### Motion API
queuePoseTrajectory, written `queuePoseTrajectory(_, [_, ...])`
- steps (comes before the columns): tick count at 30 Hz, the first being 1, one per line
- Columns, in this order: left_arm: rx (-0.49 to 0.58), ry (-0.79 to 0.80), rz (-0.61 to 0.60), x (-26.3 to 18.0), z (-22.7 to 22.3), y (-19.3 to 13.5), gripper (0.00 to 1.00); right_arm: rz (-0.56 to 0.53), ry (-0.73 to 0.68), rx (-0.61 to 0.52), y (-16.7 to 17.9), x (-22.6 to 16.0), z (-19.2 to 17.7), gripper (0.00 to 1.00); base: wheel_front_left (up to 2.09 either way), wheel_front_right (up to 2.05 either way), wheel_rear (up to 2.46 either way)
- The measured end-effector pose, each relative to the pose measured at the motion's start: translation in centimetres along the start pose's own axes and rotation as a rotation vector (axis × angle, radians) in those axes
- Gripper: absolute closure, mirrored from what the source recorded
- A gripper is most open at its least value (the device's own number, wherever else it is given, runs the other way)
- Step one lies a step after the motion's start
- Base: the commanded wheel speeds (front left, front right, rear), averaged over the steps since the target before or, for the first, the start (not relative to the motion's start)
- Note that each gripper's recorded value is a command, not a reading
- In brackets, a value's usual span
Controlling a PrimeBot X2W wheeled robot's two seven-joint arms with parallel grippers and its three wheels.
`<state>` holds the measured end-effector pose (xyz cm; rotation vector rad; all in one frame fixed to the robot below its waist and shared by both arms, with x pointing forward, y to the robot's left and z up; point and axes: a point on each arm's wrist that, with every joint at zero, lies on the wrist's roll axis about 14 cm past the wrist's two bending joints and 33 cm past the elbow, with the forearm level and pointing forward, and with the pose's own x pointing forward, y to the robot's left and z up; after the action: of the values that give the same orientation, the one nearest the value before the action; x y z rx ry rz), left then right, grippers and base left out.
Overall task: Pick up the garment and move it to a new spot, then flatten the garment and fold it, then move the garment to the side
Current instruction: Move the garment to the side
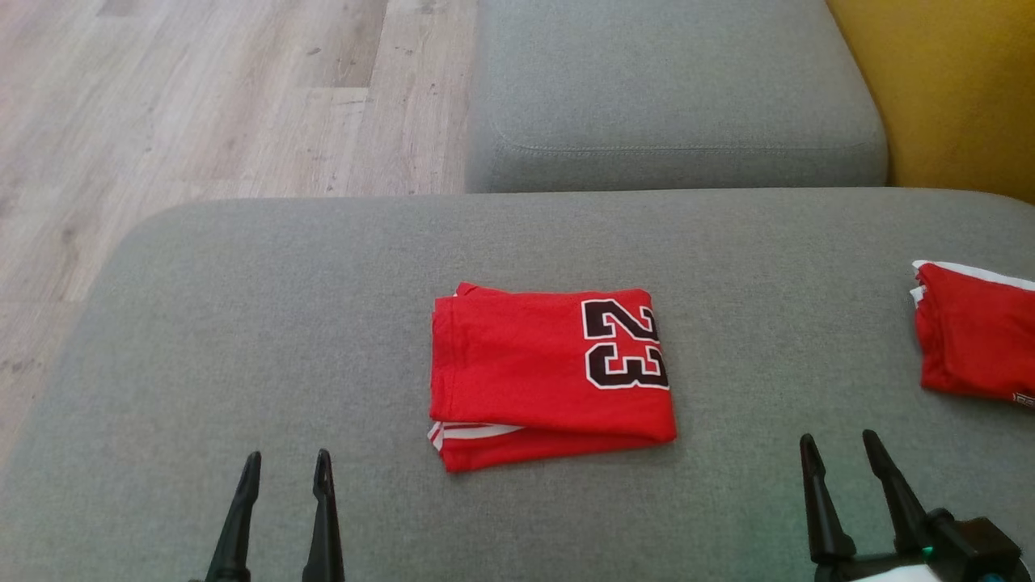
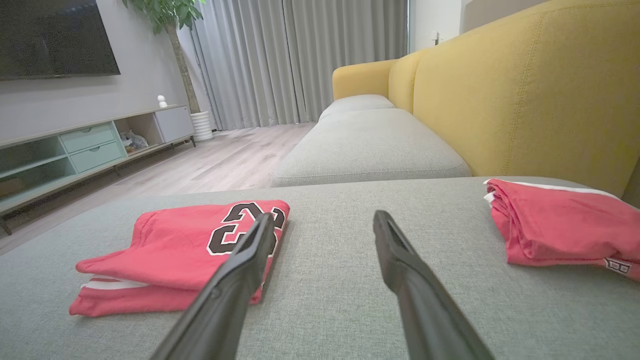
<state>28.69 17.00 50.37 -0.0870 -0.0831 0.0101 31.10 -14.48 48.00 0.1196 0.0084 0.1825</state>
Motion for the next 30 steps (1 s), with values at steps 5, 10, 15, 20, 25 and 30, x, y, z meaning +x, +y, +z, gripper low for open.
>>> queuePoseTrajectory(5, [0.000, -0.002, -0.004, 0.0, 0.1, -0.1, 0.00, -0.003, 0.011, -0.002, -0.1, -0.2, -0.4, 0.00, 0.00, 0.00, 0.00])
queuePoseTrajectory(10, [-0.001, -0.003, -0.003, 0.0, 0.1, -0.1, 0.00, 0.003, 0.018, -0.004, 0.1, -0.2, -0.6, 0.00, 0.00, 0.00, 0.00])
queuePoseTrajectory(15, [-0.001, -0.004, -0.002, 0.0, 0.1, -0.1, 0.00, 0.012, 0.031, -0.004, 0.4, -0.2, -1.0, 0.00, 0.00, 0.00, 0.00])
queuePoseTrajectory(20, [0.000, -0.024, 0.024, 0.1, 0.8, 0.4, 0.00, 0.019, 0.052, -0.001, 0.5, 0.2, -1.5, 0.00, 0.00, 0.00, 0.00])
queuePoseTrajectory(25, [-0.026, -0.003, 0.030, 0.1, 0.3, 0.6, 0.00, 0.024, 0.093, 0.021, 0.6, 0.9, -2.7, 0.00, 0.00, 0.00, 0.00])
queuePoseTrajectory(30, [-0.038, 0.016, 0.018, 0.0, -0.2, 0.5, 0.00, 0.054, 0.164, 0.043, 0.6, 3.2, -4.7, 0.00, 0.00, 0.00, 0.00])
